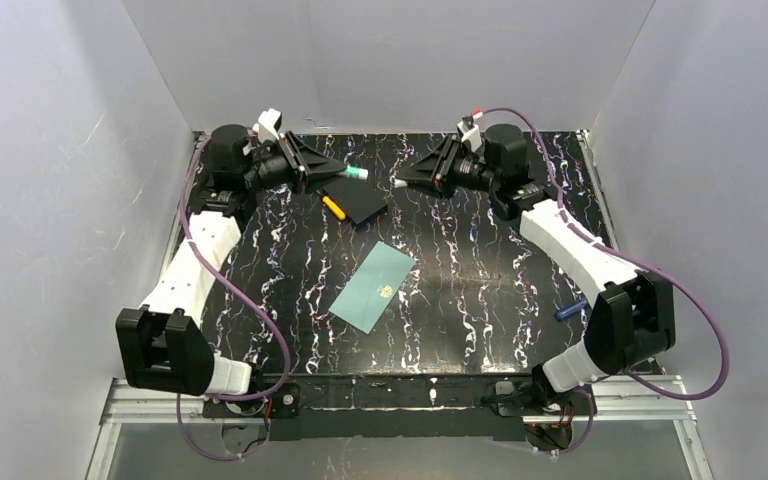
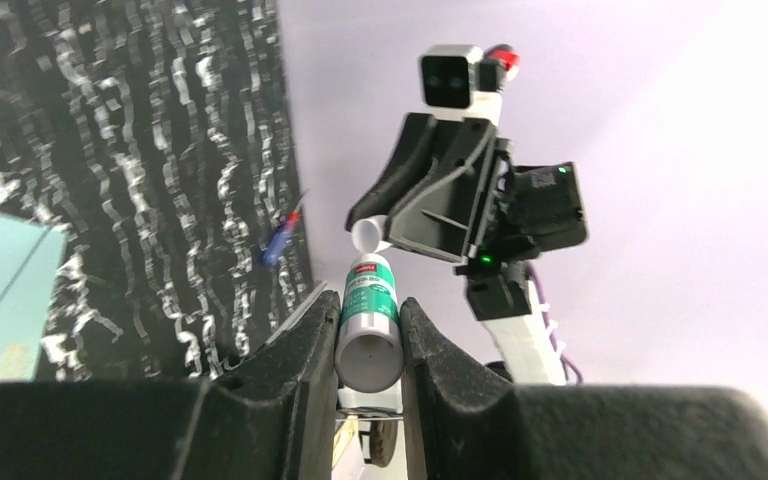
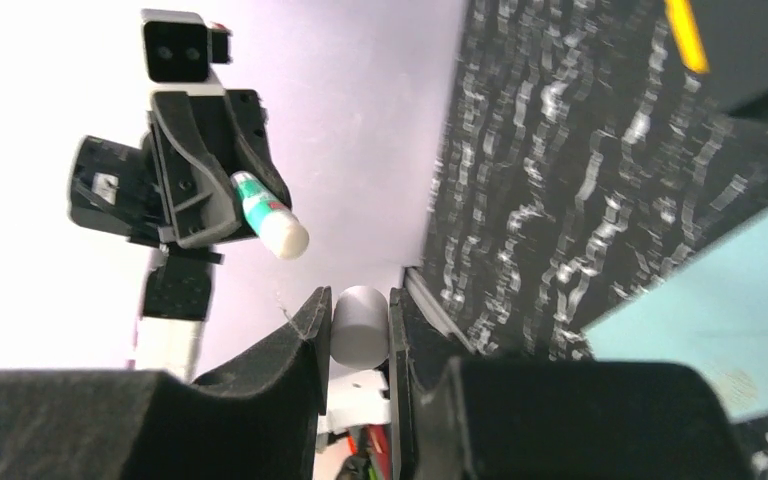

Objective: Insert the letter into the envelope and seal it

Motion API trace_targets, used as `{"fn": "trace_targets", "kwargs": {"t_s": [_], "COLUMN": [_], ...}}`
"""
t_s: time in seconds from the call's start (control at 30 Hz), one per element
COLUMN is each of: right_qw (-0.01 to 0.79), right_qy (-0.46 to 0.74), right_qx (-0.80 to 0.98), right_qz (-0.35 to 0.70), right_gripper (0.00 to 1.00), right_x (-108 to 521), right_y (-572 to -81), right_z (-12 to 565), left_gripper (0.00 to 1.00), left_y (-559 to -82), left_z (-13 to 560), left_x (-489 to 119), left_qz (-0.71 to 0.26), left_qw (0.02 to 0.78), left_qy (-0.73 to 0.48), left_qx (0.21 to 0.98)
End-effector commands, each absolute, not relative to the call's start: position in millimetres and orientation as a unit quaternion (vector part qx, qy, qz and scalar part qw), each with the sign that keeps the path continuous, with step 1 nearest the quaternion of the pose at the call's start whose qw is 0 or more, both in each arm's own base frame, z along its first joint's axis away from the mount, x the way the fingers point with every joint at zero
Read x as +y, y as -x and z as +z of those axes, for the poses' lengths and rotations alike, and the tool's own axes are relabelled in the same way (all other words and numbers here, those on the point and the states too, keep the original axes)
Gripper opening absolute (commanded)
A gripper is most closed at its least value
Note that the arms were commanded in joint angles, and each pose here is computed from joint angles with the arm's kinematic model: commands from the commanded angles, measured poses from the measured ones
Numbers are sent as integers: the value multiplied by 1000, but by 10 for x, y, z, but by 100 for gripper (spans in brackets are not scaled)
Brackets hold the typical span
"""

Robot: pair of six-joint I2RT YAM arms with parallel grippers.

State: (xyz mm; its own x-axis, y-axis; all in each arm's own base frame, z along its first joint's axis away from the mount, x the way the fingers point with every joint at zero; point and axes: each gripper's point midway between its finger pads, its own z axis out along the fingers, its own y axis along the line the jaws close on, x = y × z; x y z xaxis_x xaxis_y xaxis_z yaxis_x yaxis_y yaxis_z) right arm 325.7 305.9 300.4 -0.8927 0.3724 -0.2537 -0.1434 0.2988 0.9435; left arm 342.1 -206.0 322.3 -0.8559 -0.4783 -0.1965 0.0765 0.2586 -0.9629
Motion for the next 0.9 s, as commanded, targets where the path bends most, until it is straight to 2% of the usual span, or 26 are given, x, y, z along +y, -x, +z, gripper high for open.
{"fn": "trace_targets", "kwargs": {"t_s": [0.0, 0.33, 0.87], "right_qw": [268, 299, 323], "right_qy": [-6, 10, 17], "right_qx": [698, 642, 694], "right_qz": [665, 706, 643], "right_gripper": [9, 10, 8], "right_x": [3204, 3276, 3430], "right_y": [-3230, -3239, -3348], "right_z": [3971, 4416, 4248], "left_gripper": [0, 0, 0], "left_y": [-3334, -3427, -3437], "left_z": [3873, 4123, 4103], "left_x": [-2150, -2175, -2184], "left_qz": [-636, -644, -646], "left_qw": [251, 265, 262], "left_qy": [66, 50, 46], "left_qx": [727, 716, 716]}}
